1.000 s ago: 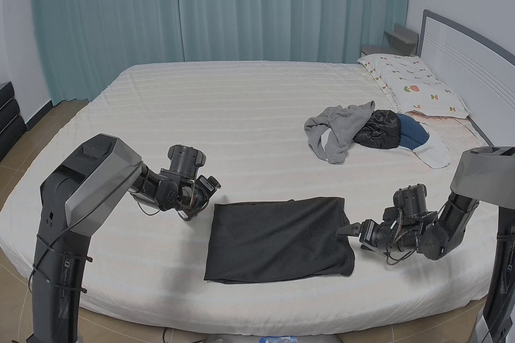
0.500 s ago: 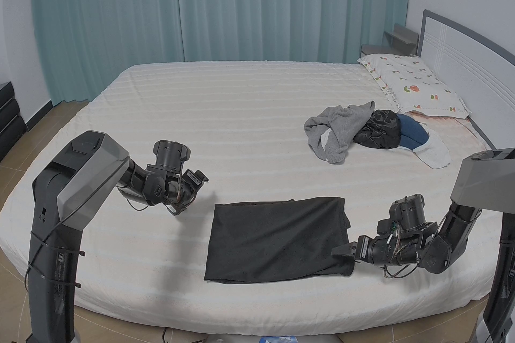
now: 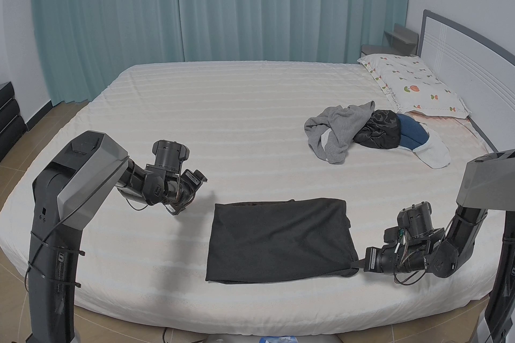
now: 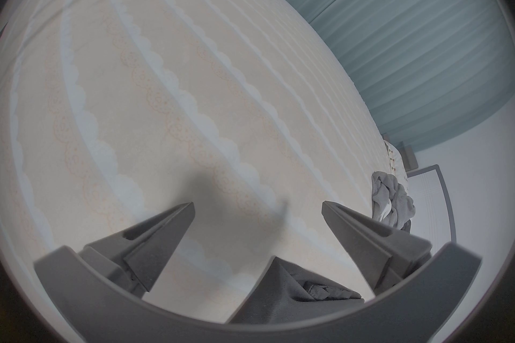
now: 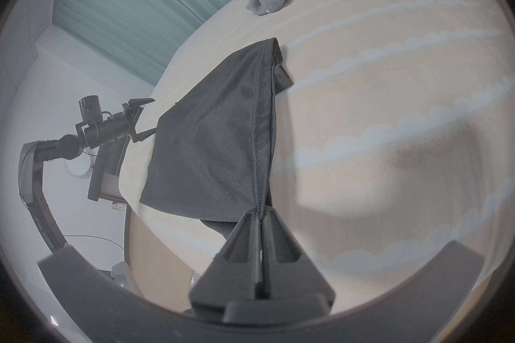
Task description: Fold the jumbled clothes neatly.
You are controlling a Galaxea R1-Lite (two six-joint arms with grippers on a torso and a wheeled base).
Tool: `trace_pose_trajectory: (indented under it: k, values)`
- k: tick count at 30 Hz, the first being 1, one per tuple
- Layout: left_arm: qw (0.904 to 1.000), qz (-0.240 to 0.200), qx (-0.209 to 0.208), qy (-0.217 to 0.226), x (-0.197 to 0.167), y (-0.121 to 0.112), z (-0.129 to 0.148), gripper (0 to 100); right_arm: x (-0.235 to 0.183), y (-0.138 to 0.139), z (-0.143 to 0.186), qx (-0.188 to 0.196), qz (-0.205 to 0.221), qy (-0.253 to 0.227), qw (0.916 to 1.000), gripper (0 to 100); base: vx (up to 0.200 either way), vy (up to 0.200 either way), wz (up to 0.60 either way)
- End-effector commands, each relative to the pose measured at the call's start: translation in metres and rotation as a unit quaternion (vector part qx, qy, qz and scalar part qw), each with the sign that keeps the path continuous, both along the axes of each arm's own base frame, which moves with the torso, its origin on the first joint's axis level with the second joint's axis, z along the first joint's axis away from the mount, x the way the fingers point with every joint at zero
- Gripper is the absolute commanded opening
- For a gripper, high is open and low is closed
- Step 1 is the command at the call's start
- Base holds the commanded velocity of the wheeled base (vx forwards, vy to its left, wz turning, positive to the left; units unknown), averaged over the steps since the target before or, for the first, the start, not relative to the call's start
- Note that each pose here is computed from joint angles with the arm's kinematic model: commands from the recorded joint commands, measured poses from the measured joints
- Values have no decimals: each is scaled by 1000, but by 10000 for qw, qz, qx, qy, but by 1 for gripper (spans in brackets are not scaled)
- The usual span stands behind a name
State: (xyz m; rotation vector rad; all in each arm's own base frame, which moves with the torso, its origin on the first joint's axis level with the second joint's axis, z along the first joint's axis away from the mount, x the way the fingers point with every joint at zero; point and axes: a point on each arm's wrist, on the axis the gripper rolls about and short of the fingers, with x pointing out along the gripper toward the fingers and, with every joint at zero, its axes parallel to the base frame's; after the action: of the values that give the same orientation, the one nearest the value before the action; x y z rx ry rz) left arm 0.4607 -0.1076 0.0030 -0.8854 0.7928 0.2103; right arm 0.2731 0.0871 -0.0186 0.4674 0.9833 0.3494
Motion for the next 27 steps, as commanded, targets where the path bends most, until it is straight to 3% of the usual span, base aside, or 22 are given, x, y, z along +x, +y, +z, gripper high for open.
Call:
trace_pose_trajectory:
  k: [1,14,15,22,24,27]
  values:
    - [10000,3,3,14,0,0,-1,100,-3,-2,2,-37,28,-28,10000,0,0,0,0]
    - [10000,3,1,7,0,0,-1,100,-6,-11,-3,-289,202,-87,9993,0,0,0,0]
    - [10000,8,6,6,0,0,-1,100,-6,-11,-3,-299,205,-86,9993,100,0,0,0]
    - [10000,8,-8,-7,0,0,0,100,5,-20,12,-228,15,-465,9987,100,0,0,0]
    - [10000,8,-18,-5,0,0,1,100,26,-28,26,-36,-249,-792,9965,100,0,0,0]
    - [10000,-40,-31,14,-2,-5,2,100,52,-26,23,294,-606,-798,9945,100,0,0,0]
